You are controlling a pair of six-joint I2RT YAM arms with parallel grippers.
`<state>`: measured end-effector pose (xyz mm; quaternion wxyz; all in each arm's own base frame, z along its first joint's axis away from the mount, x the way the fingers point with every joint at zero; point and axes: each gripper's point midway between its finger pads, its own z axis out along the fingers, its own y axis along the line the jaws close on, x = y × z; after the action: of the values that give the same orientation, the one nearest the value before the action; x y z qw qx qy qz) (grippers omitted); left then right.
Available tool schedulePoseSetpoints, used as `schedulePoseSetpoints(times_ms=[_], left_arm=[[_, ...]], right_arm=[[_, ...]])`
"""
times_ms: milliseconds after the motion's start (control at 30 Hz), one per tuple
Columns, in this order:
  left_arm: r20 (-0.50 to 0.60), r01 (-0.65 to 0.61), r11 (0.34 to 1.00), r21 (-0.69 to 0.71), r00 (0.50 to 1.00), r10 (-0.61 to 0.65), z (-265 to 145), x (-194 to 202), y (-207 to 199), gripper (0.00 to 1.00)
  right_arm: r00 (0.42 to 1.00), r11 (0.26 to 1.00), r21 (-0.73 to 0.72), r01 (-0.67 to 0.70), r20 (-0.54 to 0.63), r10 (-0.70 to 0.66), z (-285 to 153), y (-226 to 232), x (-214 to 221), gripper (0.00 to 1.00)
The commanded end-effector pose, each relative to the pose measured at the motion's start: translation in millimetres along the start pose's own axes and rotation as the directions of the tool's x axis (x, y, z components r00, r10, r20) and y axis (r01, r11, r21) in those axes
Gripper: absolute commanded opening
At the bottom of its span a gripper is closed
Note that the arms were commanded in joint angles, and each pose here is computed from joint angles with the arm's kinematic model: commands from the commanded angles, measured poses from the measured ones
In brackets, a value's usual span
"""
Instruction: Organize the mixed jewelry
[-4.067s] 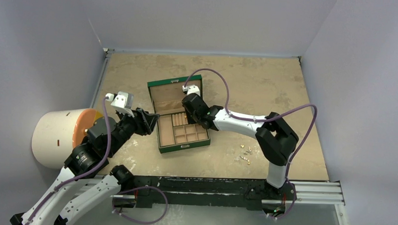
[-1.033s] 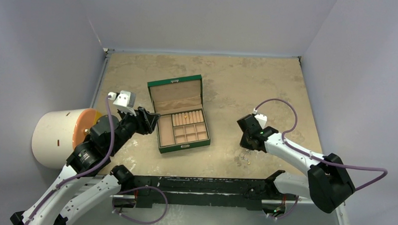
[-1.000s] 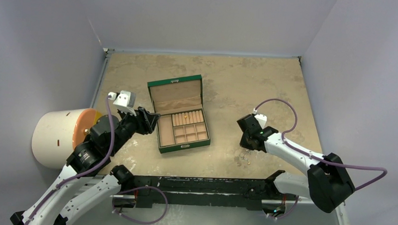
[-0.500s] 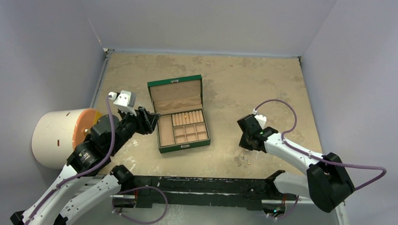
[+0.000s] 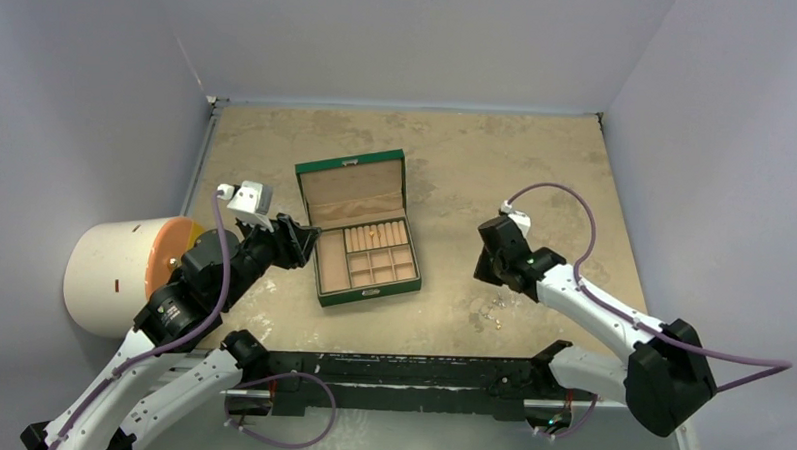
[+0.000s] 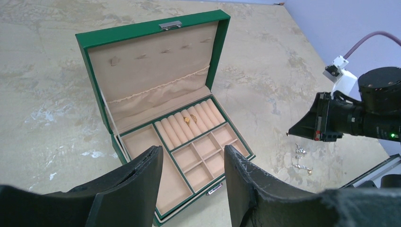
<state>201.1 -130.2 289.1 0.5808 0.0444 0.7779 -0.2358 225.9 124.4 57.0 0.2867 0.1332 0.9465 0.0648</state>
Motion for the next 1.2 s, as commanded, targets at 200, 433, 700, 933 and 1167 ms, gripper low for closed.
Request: schedulePoseSetpoints(times_ms=[200,433,700,933,1167], left_arm=[[0.024,-0.012,1.0,-0.001,1.0,0.012,1,-6,1,0.5],[0.024,-0.012,1.0,-0.001,1.0,0.012,1,-5,1,0.5],[0.022,-0.011,1.0,0.0,1.0,0.011,1,-5,1,0.5],[0.024,-0.013,1.0,0.002,1.0,0.013,1,-6,0,0.5],[0.025,-0.012,1.0,0.001,1.0,0.012,1,-6,1,0.5]], right_arm=[[0.99,0.971,-0.218,0.099,0.12,-0.074,-24,76,-55,0.0],[0.968,0.95,-0.225,0.215,0.177,-0.178,-34,124,-63,0.0],[0.94,0.917,-0.233,0.322,0.191,-0.282,-32,172,-58,0.0],[0.917,0.895,-0.211,0.393,0.159,-0.365,-17,194,-42,0.0],[0.908,0.892,-0.176,0.417,0.122,-0.401,-1,201,-30,0.0]])
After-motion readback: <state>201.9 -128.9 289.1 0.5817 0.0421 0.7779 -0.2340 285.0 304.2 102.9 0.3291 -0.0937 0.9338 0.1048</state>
